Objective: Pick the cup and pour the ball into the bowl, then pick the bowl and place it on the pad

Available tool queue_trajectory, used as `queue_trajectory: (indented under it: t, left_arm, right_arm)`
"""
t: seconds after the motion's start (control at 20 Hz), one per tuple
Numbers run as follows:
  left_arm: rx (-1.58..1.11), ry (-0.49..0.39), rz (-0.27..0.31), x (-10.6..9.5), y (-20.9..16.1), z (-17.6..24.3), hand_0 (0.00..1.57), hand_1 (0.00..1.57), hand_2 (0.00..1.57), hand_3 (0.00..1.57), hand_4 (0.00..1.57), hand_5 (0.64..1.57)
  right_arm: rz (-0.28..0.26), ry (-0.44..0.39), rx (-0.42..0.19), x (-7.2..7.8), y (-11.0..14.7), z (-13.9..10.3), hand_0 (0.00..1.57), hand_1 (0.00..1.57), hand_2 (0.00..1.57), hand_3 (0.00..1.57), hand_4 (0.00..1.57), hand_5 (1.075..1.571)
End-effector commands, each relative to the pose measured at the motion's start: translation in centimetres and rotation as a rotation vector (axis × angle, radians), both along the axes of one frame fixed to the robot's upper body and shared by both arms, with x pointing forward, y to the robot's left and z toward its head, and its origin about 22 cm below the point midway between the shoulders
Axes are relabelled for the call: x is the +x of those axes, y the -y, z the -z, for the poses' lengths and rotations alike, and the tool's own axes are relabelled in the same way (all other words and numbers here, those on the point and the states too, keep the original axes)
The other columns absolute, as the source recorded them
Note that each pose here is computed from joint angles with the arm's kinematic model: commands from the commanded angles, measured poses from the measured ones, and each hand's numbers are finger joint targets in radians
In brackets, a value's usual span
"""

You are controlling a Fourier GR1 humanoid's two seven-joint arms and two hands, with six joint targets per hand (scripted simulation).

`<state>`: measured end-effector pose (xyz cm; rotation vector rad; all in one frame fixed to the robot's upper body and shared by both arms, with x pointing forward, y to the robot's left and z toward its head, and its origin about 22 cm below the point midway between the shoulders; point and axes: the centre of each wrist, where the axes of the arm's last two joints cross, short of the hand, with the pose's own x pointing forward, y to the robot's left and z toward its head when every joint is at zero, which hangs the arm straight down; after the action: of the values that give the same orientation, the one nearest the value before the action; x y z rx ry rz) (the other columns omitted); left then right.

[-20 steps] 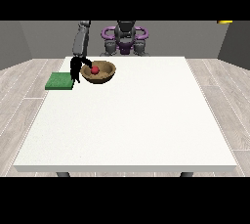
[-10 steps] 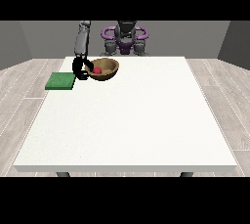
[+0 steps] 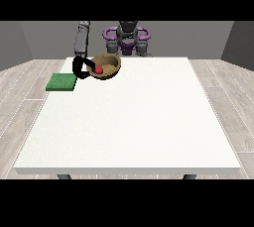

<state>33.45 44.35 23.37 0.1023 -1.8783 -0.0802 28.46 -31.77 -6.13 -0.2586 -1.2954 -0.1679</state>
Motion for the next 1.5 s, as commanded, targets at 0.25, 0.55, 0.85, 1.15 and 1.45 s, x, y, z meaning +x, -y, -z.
queue_trajectory:
  t: [0.25,0.55,0.85,1.15,1.45]
  left_arm:
    - [0.004,-0.031,-0.078,-1.3,-2.6,0.9,0.0,0.0,0.0,0.0,1.2,1.54]
    - [-0.001,-0.073,-0.107,-2.6,-4.3,2.8,0.0,0.0,0.0,0.0,1.21,1.545]
    - [0.005,0.027,-0.124,-3.3,-5.2,3.0,0.0,0.0,0.0,0.0,1.21,1.551]
    - [0.004,0.102,-0.073,-3.6,-5.8,1.4,0.0,0.0,0.0,0.0,1.21,1.553]
    - [0.018,0.088,-0.045,-4.1,-6.0,2.8,0.0,0.0,0.0,0.0,1.21,1.555]
  right_arm:
    - [0.097,-0.081,-0.249,0.5,9.8,-8.4,1.57,1.57,1.57,0.72,1.05,1.563]
    - [0.1,-0.087,-0.18,0.7,11.1,-9.6,1.57,1.57,1.57,0.57,1.09,1.564]
    - [0.139,0.013,-0.214,1.7,16.0,-16.8,1.57,1.57,1.57,0.58,1.09,1.564]
    - [0.213,0.073,-0.137,2.3,17.0,-14.9,1.57,1.57,1.57,0.45,1.07,1.566]
    - [0.212,0.033,-0.089,2.3,14.0,-9.0,1.57,1.57,1.57,0.54,1.02,1.571]
